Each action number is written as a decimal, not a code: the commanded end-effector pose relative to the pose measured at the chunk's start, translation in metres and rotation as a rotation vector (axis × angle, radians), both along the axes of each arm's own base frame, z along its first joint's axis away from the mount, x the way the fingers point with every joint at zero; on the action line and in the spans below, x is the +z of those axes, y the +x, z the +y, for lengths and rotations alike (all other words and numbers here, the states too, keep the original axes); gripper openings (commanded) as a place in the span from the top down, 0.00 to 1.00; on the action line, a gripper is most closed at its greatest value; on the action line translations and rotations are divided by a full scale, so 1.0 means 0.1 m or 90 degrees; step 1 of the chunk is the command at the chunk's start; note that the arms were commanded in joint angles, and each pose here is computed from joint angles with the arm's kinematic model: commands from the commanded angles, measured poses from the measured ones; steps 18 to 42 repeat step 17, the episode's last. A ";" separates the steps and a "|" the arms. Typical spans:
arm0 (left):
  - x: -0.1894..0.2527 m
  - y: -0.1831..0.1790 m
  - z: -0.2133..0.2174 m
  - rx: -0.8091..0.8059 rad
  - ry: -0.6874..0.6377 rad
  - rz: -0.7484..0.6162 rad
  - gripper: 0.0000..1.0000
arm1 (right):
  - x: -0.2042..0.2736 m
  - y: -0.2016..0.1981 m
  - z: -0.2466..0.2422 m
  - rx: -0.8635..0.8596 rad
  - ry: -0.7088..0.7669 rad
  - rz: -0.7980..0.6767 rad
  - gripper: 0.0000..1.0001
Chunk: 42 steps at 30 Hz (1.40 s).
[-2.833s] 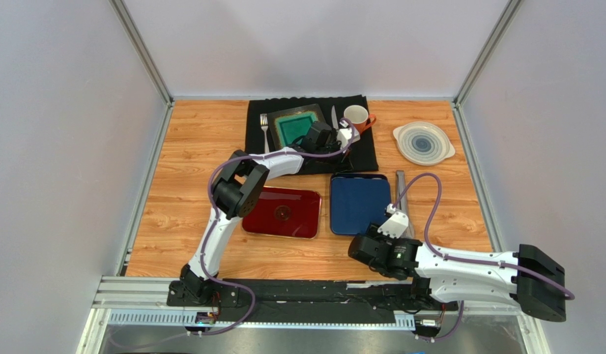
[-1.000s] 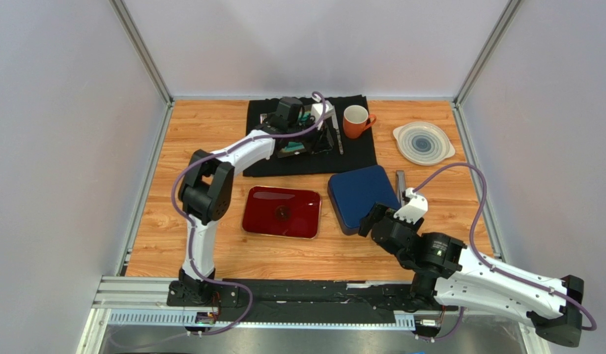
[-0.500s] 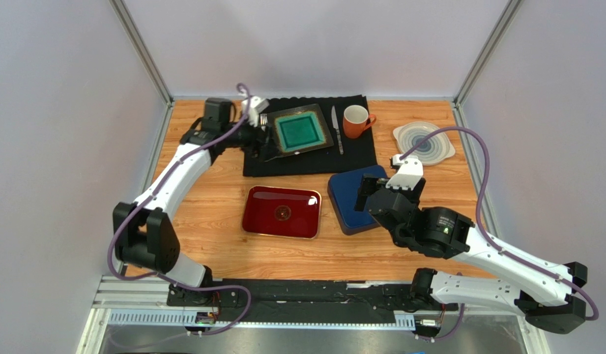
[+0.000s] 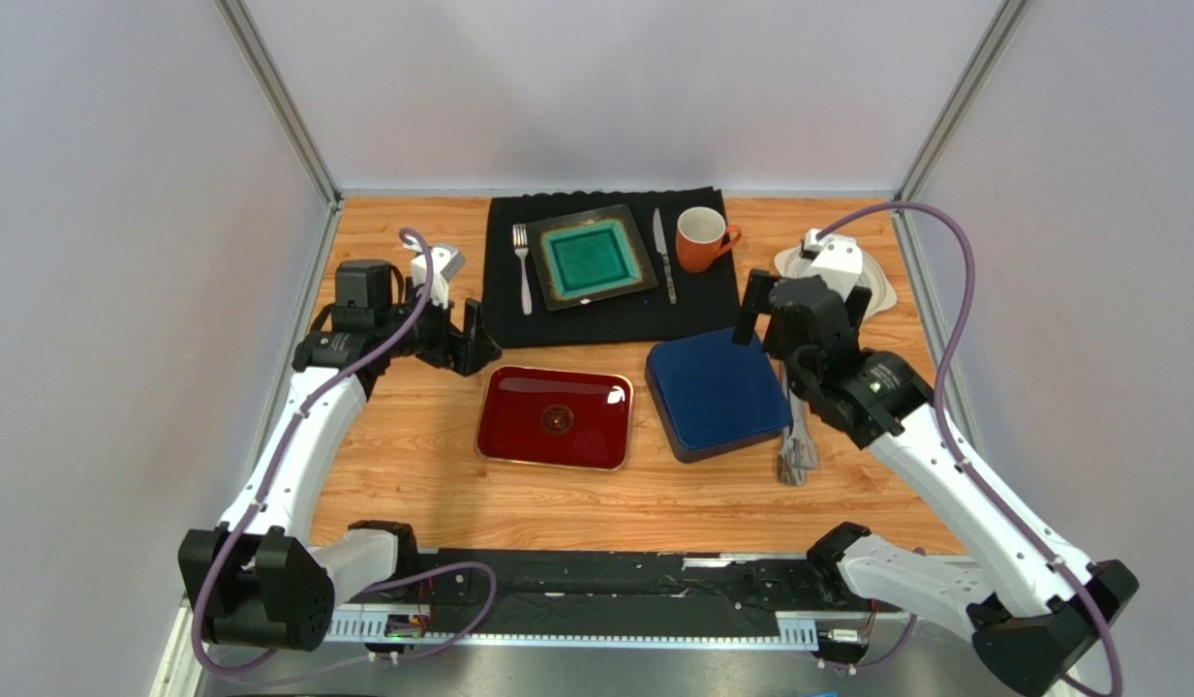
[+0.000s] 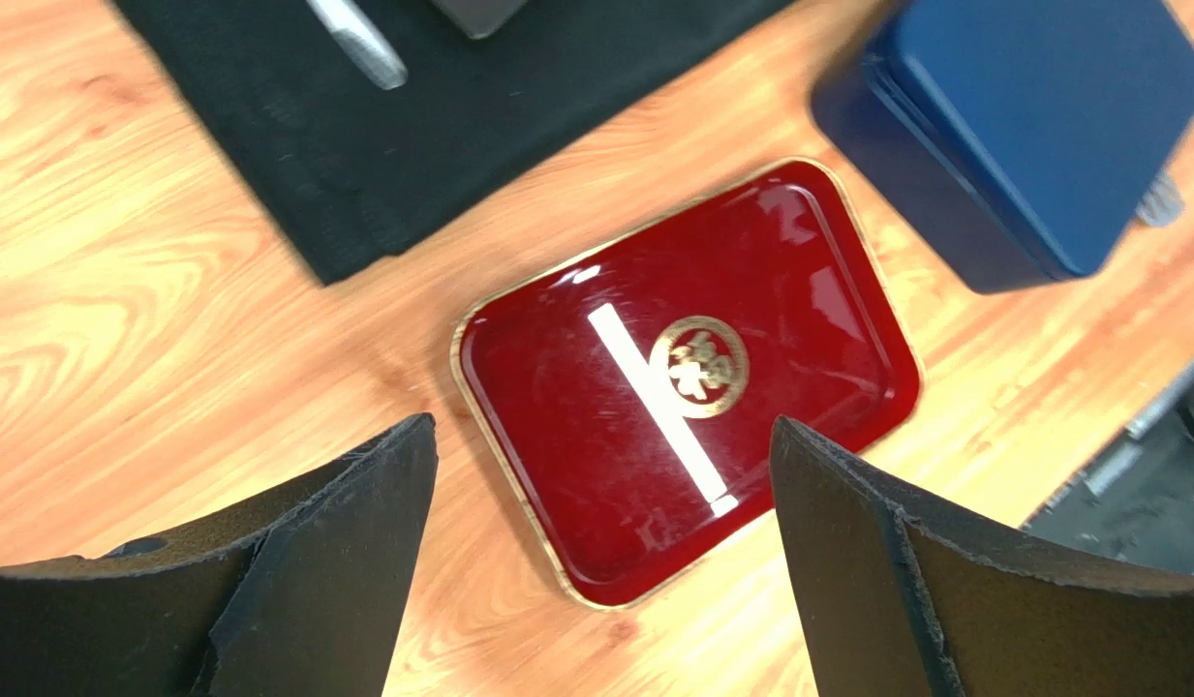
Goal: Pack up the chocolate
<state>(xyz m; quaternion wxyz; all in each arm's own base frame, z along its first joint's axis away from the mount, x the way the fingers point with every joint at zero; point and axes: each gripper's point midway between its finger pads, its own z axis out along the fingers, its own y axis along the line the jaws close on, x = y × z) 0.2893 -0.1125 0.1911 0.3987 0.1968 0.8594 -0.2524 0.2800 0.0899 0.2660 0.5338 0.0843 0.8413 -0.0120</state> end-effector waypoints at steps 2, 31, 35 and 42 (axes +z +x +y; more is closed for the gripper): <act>-0.10 0.08 0.22 0.044 0.017 -0.011 0.07 | 0.07 0.29 0.16 0.084 0.070 -0.015 0.00; -0.44 0.14 0.58 0.139 0.033 -0.034 0.04 | -0.32 0.20 0.02 0.089 0.109 0.008 0.00; -0.44 0.14 0.58 0.139 0.033 -0.034 0.04 | -0.32 0.20 0.02 0.089 0.109 0.008 0.00; -0.44 0.14 0.58 0.139 0.033 -0.034 0.04 | -0.32 0.20 0.02 0.089 0.109 0.008 0.00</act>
